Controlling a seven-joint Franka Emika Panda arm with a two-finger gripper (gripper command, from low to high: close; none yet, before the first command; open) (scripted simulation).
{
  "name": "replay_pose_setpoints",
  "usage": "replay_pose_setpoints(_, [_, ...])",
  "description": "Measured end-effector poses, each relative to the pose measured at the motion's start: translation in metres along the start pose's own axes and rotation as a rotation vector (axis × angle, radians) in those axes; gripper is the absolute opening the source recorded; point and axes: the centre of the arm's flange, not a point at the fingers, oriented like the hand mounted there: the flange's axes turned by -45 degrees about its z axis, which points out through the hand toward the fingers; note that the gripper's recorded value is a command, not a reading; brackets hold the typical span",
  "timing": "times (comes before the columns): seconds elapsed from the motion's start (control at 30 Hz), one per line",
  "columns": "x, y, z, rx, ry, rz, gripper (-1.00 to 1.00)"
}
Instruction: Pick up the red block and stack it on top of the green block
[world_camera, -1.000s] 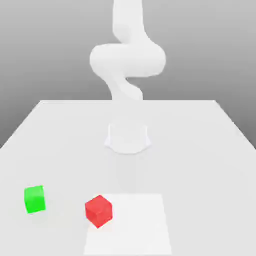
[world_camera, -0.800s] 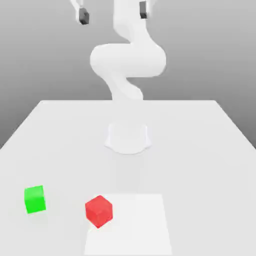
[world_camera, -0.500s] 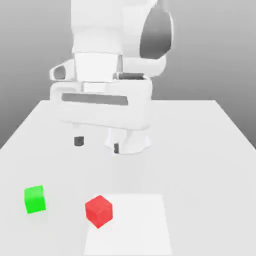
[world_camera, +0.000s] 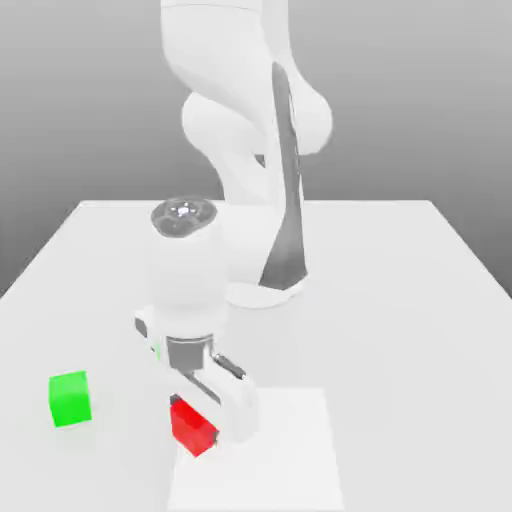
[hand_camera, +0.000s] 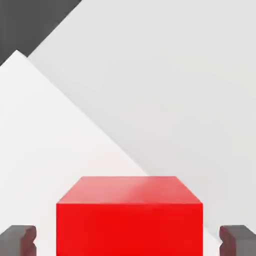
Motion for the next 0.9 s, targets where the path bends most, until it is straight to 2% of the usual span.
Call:
replay_pose_setpoints(0.13, [0.000,0.000,0.000,0.000,0.000,0.000,-1.00])
replay_pose_setpoints(0.33, [0.001,0.001,-0.055,0.000,0.000,0.001,-1.00])
replay_pose_setpoints(0.8, [0.096,0.189,-0.088,0.000,-0.001,0.065,-1.00])
replay_pose_setpoints(0.9, [0.095,0.174,-0.057,0.000,-0.001,0.019,-1.00])
